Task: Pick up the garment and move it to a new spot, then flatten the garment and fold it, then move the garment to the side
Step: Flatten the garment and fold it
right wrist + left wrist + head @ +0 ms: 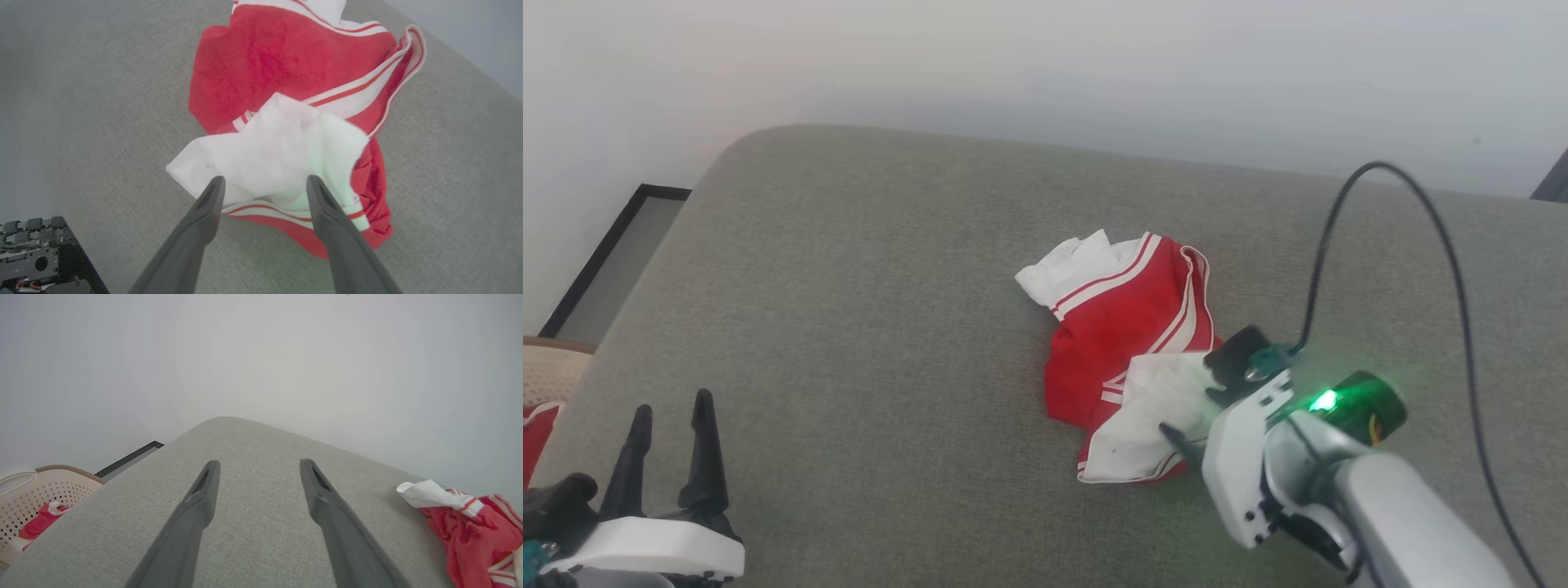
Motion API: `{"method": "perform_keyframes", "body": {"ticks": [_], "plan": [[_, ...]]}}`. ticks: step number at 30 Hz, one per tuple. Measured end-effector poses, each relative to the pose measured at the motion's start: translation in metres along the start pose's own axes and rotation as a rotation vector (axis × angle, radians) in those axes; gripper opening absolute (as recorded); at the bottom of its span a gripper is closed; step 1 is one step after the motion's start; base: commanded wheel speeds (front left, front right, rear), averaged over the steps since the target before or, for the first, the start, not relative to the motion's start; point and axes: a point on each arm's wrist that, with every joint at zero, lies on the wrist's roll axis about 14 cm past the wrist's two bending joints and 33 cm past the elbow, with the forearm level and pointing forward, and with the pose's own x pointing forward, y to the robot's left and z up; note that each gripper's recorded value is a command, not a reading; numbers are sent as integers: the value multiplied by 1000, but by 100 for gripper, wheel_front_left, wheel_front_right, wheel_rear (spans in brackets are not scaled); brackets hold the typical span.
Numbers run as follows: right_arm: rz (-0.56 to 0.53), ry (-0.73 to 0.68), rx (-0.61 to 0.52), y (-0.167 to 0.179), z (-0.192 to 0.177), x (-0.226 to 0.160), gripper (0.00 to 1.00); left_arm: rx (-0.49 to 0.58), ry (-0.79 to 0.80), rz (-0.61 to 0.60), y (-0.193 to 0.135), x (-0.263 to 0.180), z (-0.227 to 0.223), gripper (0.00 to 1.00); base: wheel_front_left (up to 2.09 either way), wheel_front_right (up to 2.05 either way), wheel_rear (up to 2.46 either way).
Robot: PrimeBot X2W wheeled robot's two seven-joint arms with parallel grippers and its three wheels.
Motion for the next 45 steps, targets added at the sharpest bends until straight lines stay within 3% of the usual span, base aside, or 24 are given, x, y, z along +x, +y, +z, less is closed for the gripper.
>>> {"method": "perform_keyframes", "body": {"ticks": [9,19,20,21,22,29,35,45], "plan": [[-61,-34,23,-27,16,-7,100,3,-4,-2,-1,1,1,100,0,0,0],[19,120,31,-7,-11,24,100,3,12,10,1,-1,-3,100,0,0,0],[23,128,31,-6,-12,27,85,5,14,13,3,-1,-3,100,0,0,0],[23,127,25,-6,-12,30,16,7,16,17,4,-1,-3,100,0,0,0],[22,127,22,-6,-12,33,0,6,15,20,5,-1,-3,100,0,0,0],[-17,30,80,-23,12,32,0,11,11,23,7,2,-1,100,0,0,0],[-171,-79,179,-82,28,-2,0,13,3,3,2,8,1,100,0,0,0],[-497,-70,411,-181,-32,-60,0,12,22,-57,-18,19,-7,100,0,0,0]]}}
